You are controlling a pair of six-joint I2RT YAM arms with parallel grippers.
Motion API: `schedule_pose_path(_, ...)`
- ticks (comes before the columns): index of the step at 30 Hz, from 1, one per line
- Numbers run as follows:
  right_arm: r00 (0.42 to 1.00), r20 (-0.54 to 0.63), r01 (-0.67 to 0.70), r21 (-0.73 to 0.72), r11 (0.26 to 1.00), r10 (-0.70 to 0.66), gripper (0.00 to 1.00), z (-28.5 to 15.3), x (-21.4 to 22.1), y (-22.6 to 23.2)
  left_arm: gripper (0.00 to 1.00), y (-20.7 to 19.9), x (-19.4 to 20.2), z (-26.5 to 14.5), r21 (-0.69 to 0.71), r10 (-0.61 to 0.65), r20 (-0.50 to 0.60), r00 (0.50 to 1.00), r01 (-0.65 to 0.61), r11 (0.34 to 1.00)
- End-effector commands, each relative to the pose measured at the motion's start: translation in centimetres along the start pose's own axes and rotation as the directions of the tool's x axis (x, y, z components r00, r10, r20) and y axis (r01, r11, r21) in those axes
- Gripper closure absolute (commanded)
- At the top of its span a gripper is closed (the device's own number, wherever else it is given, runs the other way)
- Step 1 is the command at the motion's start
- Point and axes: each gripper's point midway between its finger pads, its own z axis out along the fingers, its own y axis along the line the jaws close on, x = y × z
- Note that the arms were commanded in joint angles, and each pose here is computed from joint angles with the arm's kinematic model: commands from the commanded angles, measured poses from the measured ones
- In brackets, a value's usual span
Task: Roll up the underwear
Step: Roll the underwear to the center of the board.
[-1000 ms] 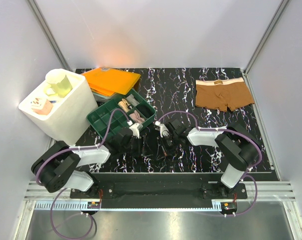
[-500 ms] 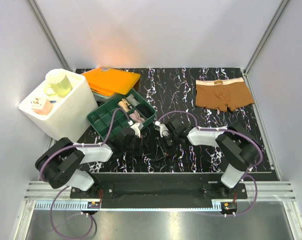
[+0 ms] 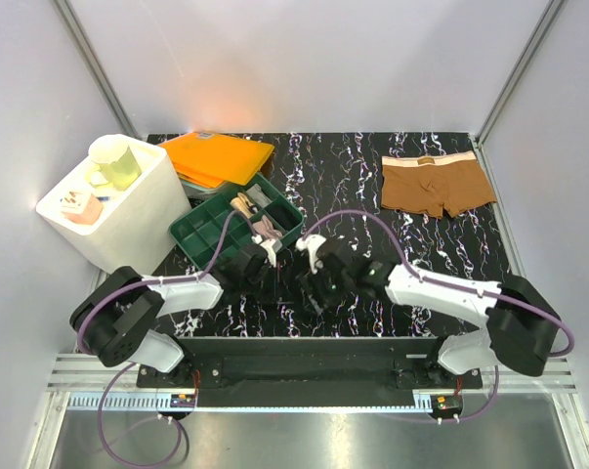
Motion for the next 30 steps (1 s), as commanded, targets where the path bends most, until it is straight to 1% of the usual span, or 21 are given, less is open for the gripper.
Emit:
schedule_pose_path(1,0.967,0.164,0.187,0.055,0.981,-0.193,0.34,-0.8,-2.5,2.8,1.00,2.1,3.8,-0.8,-0.078,-0.005,-0.175,0.985,-0.009,0.997)
schedule_pose_path(5,0.939,0.209,0.284,-0.013,0.959,-0.275,0.40,-0.1,-1.8,6.5,1.00,2.1,4.5,-1.1,-0.079,-0.003,-0.228,0.974,-0.016,0.997)
schedule_pose_path(7,0.934,0.186,0.316,-0.022,0.949,-0.306,0.41,1.0,-0.8,7.3,1.00,2.3,5.0,-1.3,-0.085,-0.001,-0.249,0.968,-0.021,0.996)
schedule_pose_path(9,0.933,0.160,0.327,-0.009,0.945,-0.321,0.43,1.8,-0.3,7.2,1.00,2.6,5.2,-1.4,-0.097,-0.007,-0.260,0.966,-0.019,0.995)
schedule_pose_path(10,0.933,0.134,0.338,-0.007,0.941,-0.334,0.44,2.5,0.5,7.2,1.00,2.6,5.2,-1.4,-0.097,-0.005,-0.263,0.965,-0.021,0.995)
schedule_pose_path(13,0.932,0.112,0.345,0.016,0.938,-0.345,0.44,3.4,1.2,6.8,1.00,2.6,5.2,-1.5,-0.099,-0.005,-0.270,0.963,-0.022,0.995)
schedule_pose_path(20,0.937,0.079,0.333,0.083,0.939,-0.340,0.43,4.2,2.4,5.2,1.00,2.6,5.0,-1.7,-0.106,-0.003,-0.266,0.964,-0.027,0.994)
schedule_pose_path(30,0.946,0.021,0.320,0.091,0.943,-0.323,0.45,5.3,4.3,4.6,1.00,2.5,4.9,-1.8,-0.104,-0.004,-0.268,0.963,-0.025,0.994)
